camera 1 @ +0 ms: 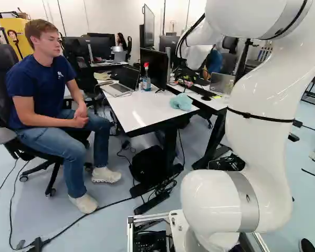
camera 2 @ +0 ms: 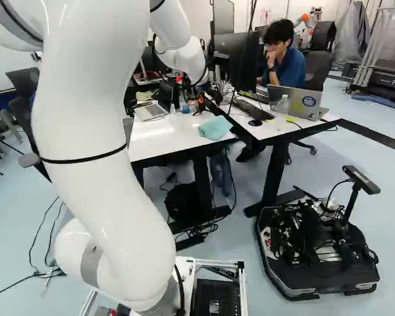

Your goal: Clean the table with the green towel

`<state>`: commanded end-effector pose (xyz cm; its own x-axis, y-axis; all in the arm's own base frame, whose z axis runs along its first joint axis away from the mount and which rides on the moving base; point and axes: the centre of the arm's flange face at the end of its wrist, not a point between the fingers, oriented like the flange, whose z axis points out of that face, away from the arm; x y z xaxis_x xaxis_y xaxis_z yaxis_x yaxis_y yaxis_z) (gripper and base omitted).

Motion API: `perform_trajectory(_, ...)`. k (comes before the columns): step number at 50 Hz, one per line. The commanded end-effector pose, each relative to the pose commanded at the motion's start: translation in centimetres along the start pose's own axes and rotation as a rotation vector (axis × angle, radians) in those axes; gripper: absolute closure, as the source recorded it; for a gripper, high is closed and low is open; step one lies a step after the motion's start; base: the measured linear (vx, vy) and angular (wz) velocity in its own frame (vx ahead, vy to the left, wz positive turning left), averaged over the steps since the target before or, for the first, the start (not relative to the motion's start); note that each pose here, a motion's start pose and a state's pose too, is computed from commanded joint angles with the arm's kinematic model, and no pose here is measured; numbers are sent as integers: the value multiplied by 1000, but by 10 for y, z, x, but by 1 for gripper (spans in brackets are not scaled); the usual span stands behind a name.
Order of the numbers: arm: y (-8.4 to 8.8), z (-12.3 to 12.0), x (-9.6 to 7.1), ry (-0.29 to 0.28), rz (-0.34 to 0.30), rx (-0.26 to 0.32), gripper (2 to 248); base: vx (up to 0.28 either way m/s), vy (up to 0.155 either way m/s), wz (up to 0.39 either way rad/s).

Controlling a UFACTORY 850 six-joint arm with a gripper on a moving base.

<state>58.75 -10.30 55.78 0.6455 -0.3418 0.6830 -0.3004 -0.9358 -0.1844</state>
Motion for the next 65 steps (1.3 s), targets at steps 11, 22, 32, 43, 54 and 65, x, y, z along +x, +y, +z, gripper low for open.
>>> perform_trajectory(11, 0, 0, 0, 0, 0, 0, 3, 0, 0, 0)
perform_trajectory(22, 0, 0, 0, 0, 0, 0, 3, 0, 0, 0)
perform_trajectory(32, 0, 0, -1, 0, -1, 1, 3, 0, 0, 0)
perform_trajectory(43, -2, -2, -3, -2, -3, 2, 3, 0, 0, 0)
perform_trajectory(54, -2, -2, -5, 1, -5, 2, 3, 0, 0, 0)
perform_trajectory(65, -2, -3, -11, 10, -11, 1, 3, 0, 0, 0)
